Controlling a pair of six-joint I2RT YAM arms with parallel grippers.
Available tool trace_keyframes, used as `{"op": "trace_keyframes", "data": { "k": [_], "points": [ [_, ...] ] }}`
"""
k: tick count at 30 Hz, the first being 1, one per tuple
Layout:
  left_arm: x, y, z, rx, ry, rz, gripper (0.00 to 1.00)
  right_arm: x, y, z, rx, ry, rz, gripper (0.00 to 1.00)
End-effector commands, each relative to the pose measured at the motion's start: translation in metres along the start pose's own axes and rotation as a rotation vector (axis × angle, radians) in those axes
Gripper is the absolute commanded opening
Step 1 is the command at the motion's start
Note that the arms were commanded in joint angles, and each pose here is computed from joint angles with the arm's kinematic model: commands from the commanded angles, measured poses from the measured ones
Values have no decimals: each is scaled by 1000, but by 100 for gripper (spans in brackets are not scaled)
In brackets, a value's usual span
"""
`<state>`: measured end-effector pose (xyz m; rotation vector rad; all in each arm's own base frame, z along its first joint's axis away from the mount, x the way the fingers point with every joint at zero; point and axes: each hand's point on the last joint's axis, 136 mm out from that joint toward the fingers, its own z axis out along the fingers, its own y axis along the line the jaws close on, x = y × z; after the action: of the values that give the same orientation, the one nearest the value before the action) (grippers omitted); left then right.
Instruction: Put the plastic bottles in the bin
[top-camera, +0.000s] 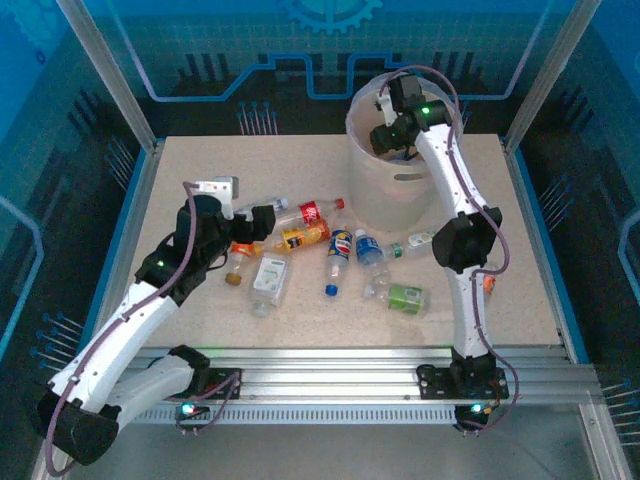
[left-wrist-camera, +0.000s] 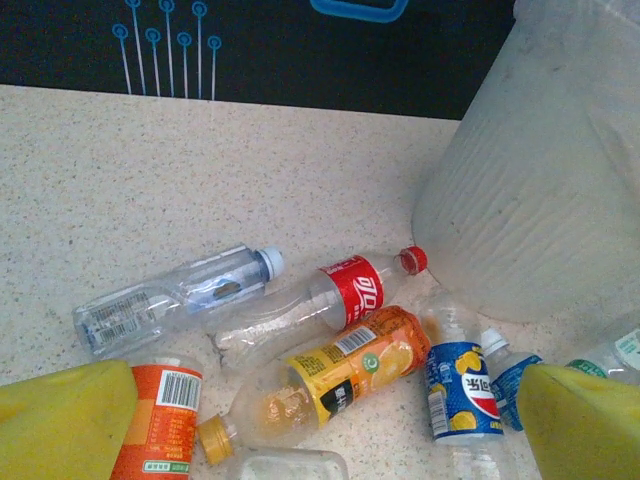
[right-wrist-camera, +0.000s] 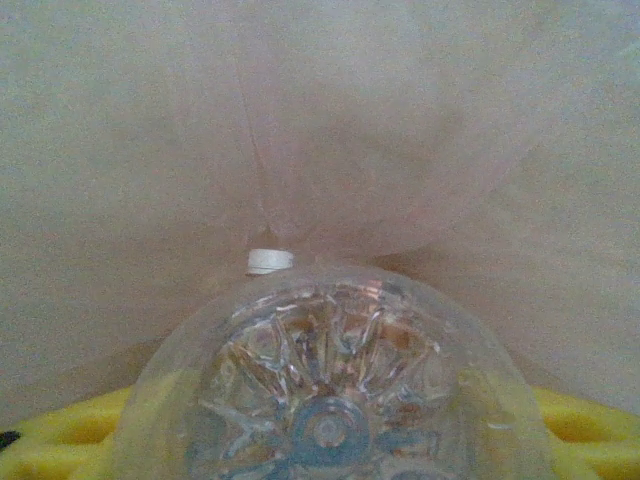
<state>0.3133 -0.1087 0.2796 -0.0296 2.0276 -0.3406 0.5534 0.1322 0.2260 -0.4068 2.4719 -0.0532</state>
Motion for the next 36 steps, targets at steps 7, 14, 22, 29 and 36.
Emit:
{"op": "trace_keyframes", "data": {
  "k": [7,14,22,29,36],
  "points": [
    [3,14,-1,-79,36,-9,99,17,-3,17,-2,72,7,89],
    [13,22,2,-126,92,3,99,-1,-9,-12,12,3,31,100],
    [27,33,4,-183,148,16,99,-29,-18,-77,23,-140,82,100],
    [40,38,5,-207,198,23,99,-44,-23,-137,11,-257,142,100],
    [65,41,6,-211,302,18,99,-37,-19,-178,-35,-306,211,100]
  ]
}}
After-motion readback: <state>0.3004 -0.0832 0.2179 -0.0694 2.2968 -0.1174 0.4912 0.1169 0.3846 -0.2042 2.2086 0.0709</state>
